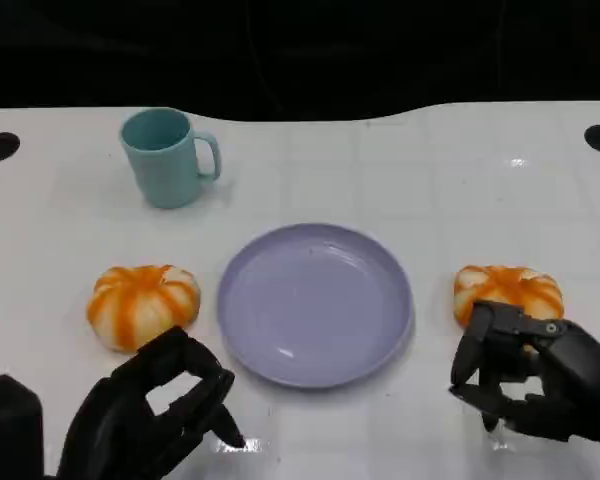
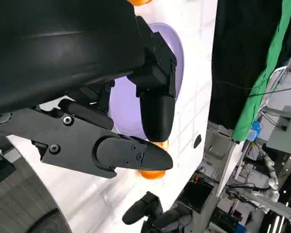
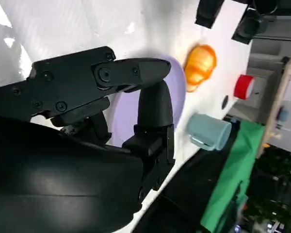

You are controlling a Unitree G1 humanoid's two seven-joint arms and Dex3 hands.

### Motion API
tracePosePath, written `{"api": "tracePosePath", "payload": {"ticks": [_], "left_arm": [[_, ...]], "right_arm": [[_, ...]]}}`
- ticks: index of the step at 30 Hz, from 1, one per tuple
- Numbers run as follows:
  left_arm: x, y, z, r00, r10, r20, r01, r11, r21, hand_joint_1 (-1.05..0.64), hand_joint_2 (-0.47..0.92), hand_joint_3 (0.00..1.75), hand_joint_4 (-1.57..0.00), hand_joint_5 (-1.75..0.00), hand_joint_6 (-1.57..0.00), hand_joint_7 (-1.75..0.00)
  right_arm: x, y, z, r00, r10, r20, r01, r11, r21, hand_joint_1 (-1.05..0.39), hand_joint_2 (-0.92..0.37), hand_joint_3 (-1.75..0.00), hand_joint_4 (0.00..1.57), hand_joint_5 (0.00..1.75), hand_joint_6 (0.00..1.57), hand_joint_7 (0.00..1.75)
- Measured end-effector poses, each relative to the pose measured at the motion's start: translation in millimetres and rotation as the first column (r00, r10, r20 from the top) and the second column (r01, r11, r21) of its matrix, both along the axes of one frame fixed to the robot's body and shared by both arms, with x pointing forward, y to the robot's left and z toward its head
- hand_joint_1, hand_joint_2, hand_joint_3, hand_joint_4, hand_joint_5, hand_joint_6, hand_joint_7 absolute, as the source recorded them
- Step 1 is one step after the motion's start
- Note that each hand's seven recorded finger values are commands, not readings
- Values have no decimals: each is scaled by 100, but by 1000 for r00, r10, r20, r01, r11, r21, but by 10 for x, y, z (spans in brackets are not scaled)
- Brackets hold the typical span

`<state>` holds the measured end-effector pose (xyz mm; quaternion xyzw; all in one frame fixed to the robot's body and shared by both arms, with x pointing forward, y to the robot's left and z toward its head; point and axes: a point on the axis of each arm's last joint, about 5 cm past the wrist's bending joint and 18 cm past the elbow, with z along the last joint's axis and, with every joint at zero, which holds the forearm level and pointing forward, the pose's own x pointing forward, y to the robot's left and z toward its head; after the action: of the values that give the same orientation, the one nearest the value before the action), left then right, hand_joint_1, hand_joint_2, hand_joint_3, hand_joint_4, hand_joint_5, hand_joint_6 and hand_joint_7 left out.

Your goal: Grasp the bread from the table and place it into the plate.

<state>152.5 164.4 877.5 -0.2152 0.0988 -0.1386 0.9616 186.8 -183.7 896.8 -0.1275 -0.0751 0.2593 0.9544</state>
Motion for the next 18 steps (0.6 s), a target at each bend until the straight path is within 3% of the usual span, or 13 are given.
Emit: {"api": "tracePosePath", "payload": {"ticks": [4,7,14,18], "left_arm": [[0,-1,0,1000,-1,0,1,1000,1,-54,92,19,-66,-175,-50,-167],[0,-2,0,1000,-3,0,3,1000,4,-55,92,19,-66,-175,-50,-167],[2,-4,1,1000,-4,0,4,1000,3,-54,92,18,-67,-175,-50,-168],[7,-6,3,1000,-5,2,5,1000,3,-54,92,18,-68,-175,-51,-168]], "right_arm": [[7,-24,37,998,-22,59,23,1000,-8,-37,-92,-16,44,133,46,83],[15,-42,86,989,-39,144,48,997,-55,-39,-92,-12,43,116,51,64],[68,-91,198,934,-60,352,139,969,-204,-41,-91,-2,34,88,61,18],[84,-148,236,916,-59,396,181,943,-279,-36,-87,0,20,78,56,10]]}}
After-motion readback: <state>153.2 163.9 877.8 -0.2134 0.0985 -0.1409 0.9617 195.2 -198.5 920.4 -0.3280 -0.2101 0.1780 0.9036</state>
